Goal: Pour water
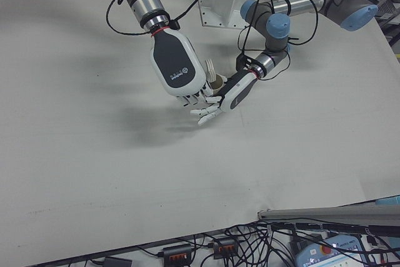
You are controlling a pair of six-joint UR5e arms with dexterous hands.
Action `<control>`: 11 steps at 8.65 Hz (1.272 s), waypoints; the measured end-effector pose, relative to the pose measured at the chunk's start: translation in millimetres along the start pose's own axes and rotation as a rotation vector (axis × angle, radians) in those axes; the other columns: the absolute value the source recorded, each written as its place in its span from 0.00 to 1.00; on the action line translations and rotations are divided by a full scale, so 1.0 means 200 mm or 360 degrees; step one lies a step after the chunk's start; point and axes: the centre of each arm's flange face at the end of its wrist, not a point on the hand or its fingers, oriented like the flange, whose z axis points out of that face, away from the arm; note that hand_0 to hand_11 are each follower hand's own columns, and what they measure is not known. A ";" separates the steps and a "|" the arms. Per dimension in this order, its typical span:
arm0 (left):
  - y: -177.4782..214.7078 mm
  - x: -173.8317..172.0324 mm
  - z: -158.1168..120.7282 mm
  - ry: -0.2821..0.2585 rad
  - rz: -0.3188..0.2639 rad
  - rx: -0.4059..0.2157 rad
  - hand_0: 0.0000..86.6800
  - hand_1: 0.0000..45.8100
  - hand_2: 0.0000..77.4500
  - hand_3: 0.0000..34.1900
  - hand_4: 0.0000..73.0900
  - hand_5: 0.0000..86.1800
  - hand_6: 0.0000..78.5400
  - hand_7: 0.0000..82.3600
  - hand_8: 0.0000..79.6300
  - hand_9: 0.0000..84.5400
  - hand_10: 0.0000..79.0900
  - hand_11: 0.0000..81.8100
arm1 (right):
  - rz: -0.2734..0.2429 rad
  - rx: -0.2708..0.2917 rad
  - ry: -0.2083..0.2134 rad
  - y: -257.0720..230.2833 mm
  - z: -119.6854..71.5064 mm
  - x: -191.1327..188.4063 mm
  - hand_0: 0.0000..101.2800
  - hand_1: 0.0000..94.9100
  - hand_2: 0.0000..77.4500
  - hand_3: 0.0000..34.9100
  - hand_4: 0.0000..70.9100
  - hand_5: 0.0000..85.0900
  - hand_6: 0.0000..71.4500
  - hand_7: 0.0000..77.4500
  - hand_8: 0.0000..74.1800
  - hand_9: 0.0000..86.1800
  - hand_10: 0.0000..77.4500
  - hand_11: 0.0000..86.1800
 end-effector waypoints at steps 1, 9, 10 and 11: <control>-0.01 0.03 0.00 0.0010 -0.0002 -0.0004 0.79 0.48 0.50 0.14 0.69 0.44 0.23 0.23 0.09 0.06 0.10 0.17 | 0.0018 0.0036 -0.0018 -0.06 -0.01 -0.03 0.79 0.13 0.36 0.00 0.54 0.72 0.82 0.70 0.60 0.61 0.41 0.56; -0.94 0.44 -0.72 0.0083 -0.0171 0.0185 0.76 0.46 0.51 0.15 0.69 0.44 0.17 0.20 0.09 0.06 0.11 0.15 | 0.0481 0.0375 -0.0681 -1.15 -0.58 -0.13 0.79 0.37 0.15 0.01 0.10 0.46 0.60 0.50 0.59 0.64 0.57 0.84; -1.11 0.47 -0.86 0.0091 -0.0168 0.0215 0.76 0.45 0.51 0.15 0.69 0.44 0.17 0.20 0.09 0.06 0.11 0.15 | 0.0509 0.0426 -0.0712 -1.33 -0.74 -0.04 0.79 0.37 0.15 0.01 0.03 0.42 0.59 0.49 0.60 0.65 0.58 0.86; -1.25 0.51 -0.97 0.0109 -0.0171 0.0243 0.76 0.45 0.51 0.15 0.69 0.44 0.17 0.20 0.09 0.06 0.11 0.15 | 0.0517 0.0490 -0.0722 -1.53 -0.92 0.07 0.79 0.37 0.15 0.01 0.03 0.42 0.59 0.49 0.60 0.65 0.59 0.87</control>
